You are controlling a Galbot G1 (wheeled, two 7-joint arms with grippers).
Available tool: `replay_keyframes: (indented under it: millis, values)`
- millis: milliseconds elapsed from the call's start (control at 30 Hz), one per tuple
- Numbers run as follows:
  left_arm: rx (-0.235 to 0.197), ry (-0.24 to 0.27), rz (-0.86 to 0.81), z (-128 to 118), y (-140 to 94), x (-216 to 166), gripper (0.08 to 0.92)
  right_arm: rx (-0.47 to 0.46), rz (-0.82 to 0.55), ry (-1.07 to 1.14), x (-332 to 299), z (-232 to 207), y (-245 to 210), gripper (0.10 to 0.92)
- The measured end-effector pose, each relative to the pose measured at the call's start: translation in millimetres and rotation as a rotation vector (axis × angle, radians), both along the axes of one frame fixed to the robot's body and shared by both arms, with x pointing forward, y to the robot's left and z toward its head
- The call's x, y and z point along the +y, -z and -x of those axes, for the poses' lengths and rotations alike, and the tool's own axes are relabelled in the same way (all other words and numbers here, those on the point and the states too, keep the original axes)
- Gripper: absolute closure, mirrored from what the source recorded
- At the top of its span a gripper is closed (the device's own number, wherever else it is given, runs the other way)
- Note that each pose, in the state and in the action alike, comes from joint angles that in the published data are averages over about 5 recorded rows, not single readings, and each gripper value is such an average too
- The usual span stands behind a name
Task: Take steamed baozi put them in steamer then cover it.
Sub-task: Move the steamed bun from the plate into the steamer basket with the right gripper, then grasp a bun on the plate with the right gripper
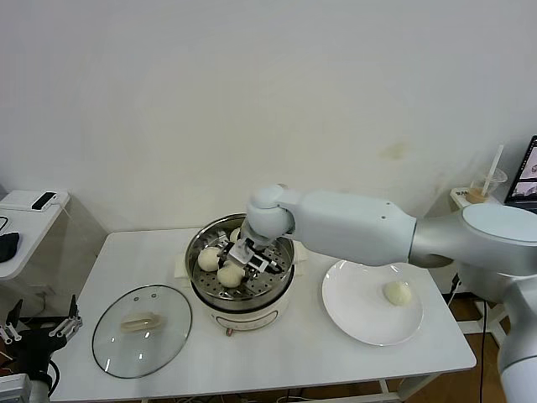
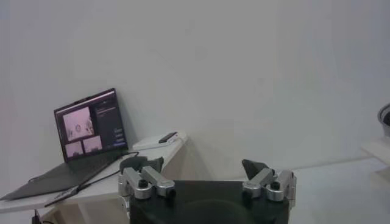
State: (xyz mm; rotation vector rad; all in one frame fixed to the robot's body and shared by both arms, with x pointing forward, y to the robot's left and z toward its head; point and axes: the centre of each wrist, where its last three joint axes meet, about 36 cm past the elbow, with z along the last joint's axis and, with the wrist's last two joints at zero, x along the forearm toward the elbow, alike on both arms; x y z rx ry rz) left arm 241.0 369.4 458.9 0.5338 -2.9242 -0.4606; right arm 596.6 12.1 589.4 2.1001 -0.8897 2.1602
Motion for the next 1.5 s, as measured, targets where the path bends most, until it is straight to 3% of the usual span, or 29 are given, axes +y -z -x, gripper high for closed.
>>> replay_keyframes:
  millis: [400,667,900,1200,1500]
  values:
    - [0.001,-0.002,0.001,-1,1,1,0.177,0.012,0.048,-0.078,6,6,0,0.396]
    - [0.000,-0.001,0.001,-1,1,1,0.177,0.011,0.044,-0.081,3,3,-5,0.223]
    - [-0.004,0.005,-0.003,-2,-1,2,0.177,-0.009,0.019,-0.028,-7,-8,-22,0.200]
    - [-0.006,0.018,-0.011,-4,-3,3,0.177,-0.053,-0.026,0.167,-43,-23,-64,0.200]
    - [-0.006,0.046,-0.010,-9,-3,-1,0.177,-0.056,-0.029,0.495,-130,-32,-83,0.200]
